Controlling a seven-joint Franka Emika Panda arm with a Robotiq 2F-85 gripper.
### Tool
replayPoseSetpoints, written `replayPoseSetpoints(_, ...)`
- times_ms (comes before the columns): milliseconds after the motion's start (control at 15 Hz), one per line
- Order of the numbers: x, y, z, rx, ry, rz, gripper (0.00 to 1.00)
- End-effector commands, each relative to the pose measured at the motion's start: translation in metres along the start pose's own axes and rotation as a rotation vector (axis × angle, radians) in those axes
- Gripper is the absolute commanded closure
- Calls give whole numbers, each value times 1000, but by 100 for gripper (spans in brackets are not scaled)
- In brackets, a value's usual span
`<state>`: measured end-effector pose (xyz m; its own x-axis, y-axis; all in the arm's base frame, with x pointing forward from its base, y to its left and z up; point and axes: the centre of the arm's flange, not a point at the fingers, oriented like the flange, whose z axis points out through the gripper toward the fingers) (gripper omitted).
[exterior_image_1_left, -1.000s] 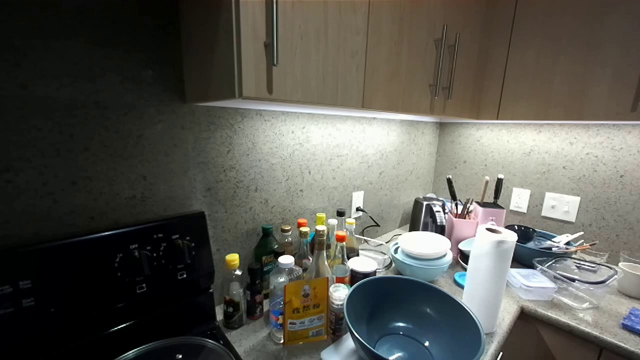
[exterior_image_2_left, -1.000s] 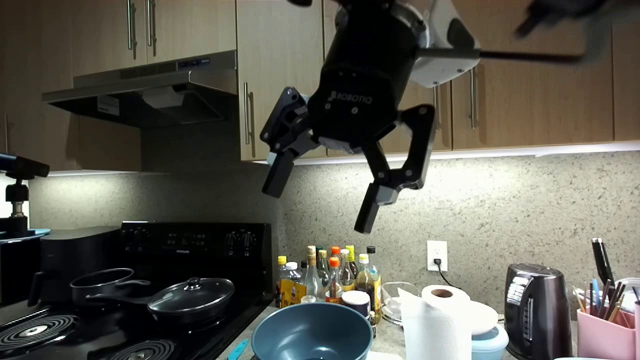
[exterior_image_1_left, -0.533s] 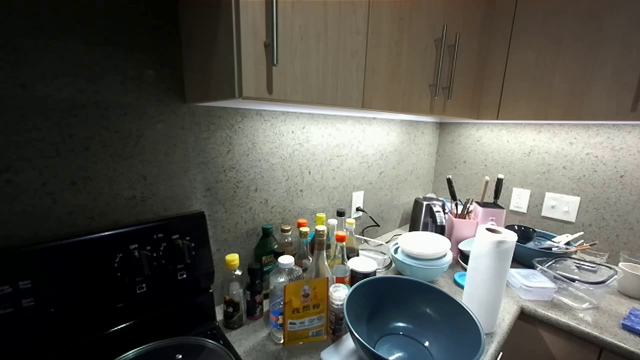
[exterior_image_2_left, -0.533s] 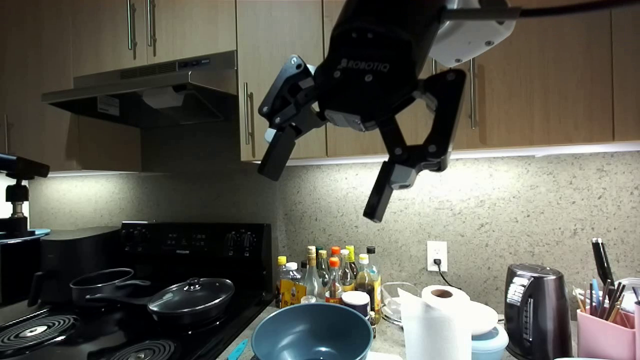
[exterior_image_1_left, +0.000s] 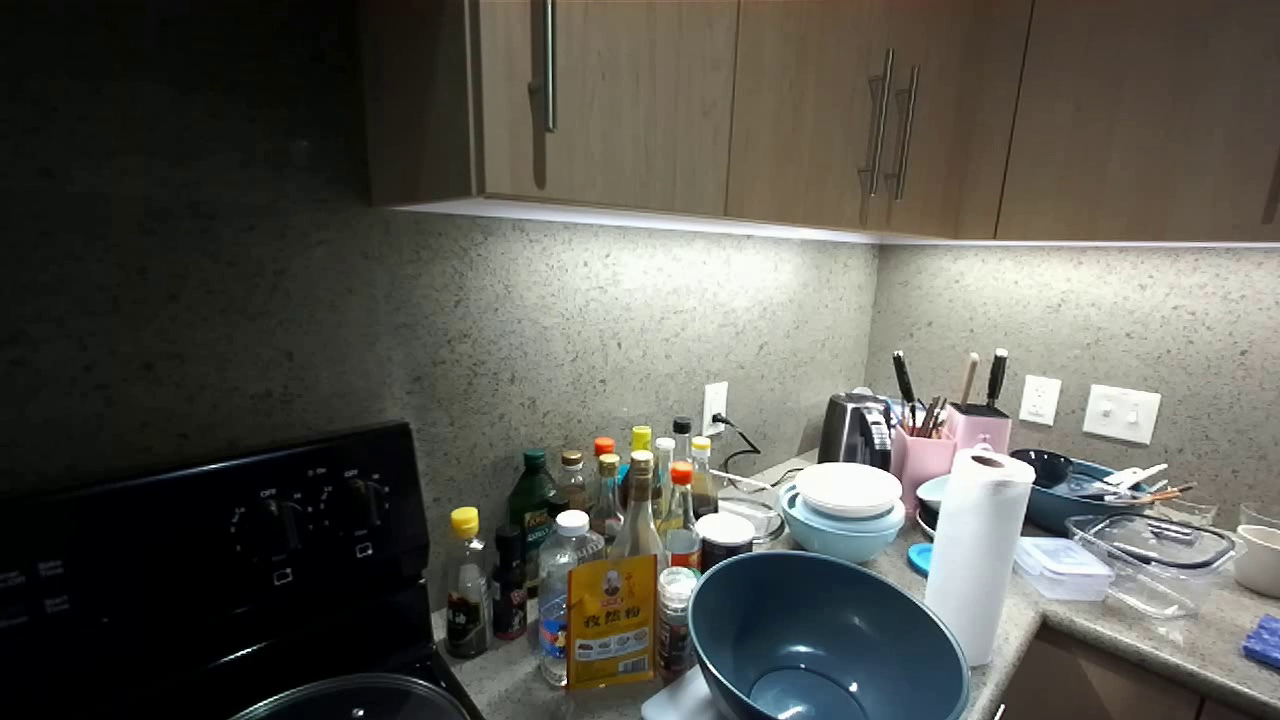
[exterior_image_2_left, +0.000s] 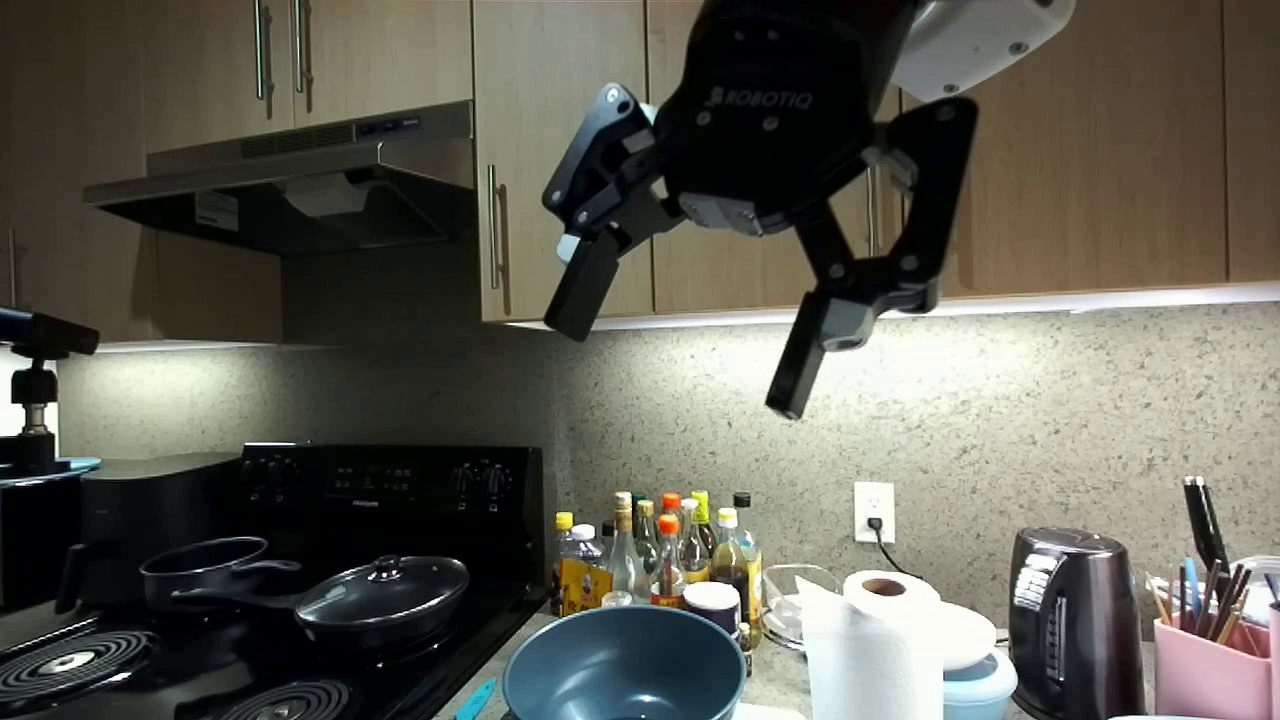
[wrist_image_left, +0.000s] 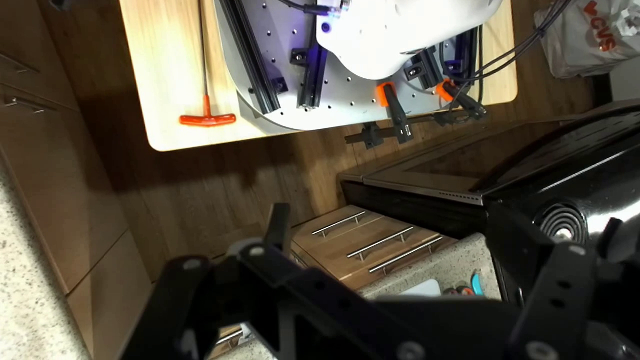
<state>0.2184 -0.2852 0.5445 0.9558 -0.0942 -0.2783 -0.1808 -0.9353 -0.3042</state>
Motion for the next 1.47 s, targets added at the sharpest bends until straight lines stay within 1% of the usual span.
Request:
replayPoseSetpoints(0, 12, 17, -21, 9, 15, -20, 0)
replayPoseSetpoints(600, 43, 41, -46, 42, 43, -70, 0)
replayPoseSetpoints(1133, 70, 50, -57, 56, 29, -113, 0)
replayPoseSetpoints(1400, 80, 57, -66, 58, 38, -129, 0)
